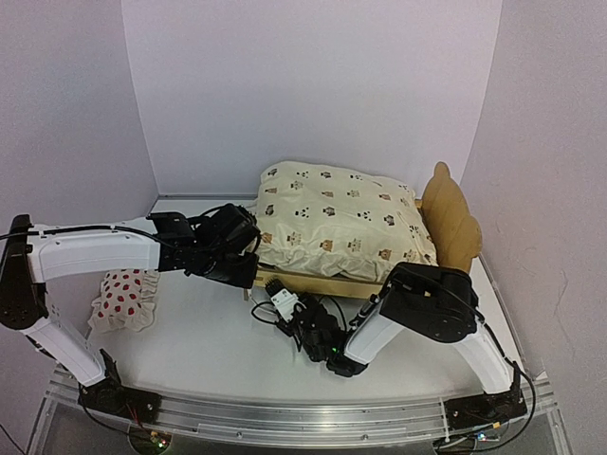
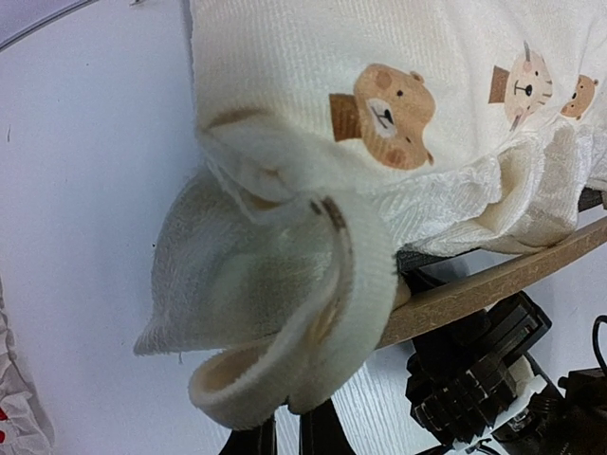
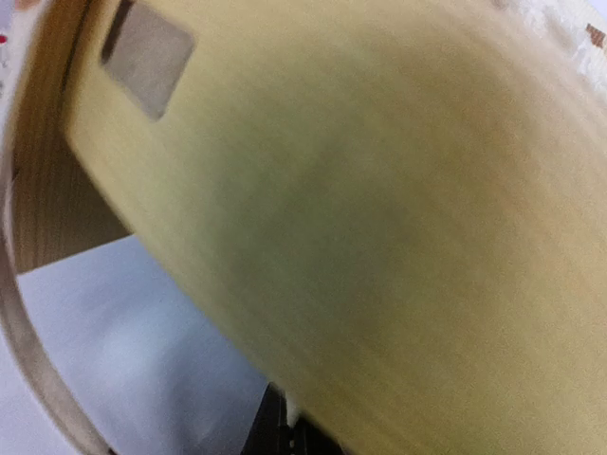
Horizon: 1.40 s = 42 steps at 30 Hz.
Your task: Set up the pet bed
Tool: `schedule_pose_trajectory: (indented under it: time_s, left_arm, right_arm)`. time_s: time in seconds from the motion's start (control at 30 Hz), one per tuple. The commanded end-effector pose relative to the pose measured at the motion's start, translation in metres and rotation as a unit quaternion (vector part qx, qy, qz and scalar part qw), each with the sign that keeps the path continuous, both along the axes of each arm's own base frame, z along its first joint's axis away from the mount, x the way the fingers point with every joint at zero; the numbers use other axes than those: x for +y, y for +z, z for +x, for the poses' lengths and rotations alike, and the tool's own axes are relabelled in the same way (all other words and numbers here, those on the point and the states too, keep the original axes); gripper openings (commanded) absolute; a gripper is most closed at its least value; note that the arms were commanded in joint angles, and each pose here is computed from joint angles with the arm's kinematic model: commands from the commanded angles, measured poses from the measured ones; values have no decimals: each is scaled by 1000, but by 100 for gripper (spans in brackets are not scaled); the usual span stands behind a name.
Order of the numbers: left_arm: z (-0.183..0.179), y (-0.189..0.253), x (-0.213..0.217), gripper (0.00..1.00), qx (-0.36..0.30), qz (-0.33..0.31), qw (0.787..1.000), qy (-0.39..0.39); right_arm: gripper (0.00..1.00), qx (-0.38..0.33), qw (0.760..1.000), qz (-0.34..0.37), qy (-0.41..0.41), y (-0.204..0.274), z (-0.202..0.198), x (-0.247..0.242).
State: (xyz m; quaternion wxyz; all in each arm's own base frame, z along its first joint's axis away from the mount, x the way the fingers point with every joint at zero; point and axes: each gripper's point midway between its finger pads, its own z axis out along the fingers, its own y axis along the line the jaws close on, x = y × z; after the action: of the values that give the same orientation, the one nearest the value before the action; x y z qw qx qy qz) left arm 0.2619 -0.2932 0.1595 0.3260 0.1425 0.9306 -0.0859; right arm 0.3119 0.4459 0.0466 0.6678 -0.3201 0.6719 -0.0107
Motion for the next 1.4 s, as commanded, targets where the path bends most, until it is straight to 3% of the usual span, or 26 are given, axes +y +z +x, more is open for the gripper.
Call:
schedule_pose_trajectory:
  time_s: [0.0,0.37,0.9,1.03,1.27,1.37]
  left_arm:
    - [12,52,-27,0,-60,-71,996,-13]
    - [19,27,-17,0,-65,-41,997,8]
    - [30,-21,0,3,-48,-26,998,28]
    - [27,-23,2,11,-39,-21,999,28]
    - [18,3,-3,42,-24,-43,999,8]
    - [16,21,-1,45,-24,-45,999,8]
  right_arm:
    - [0,-1,997,4,78,14,-33,14]
    - [0,29,993,4,117,30,-64,-7]
    - [0,156,976,-40,149,9,-91,-27]
    - [0,172,974,-39,139,7,-95,-42]
    - [0,215,966,-57,129,-12,-105,-65]
    - [0,231,962,-59,129,-16,-109,-69]
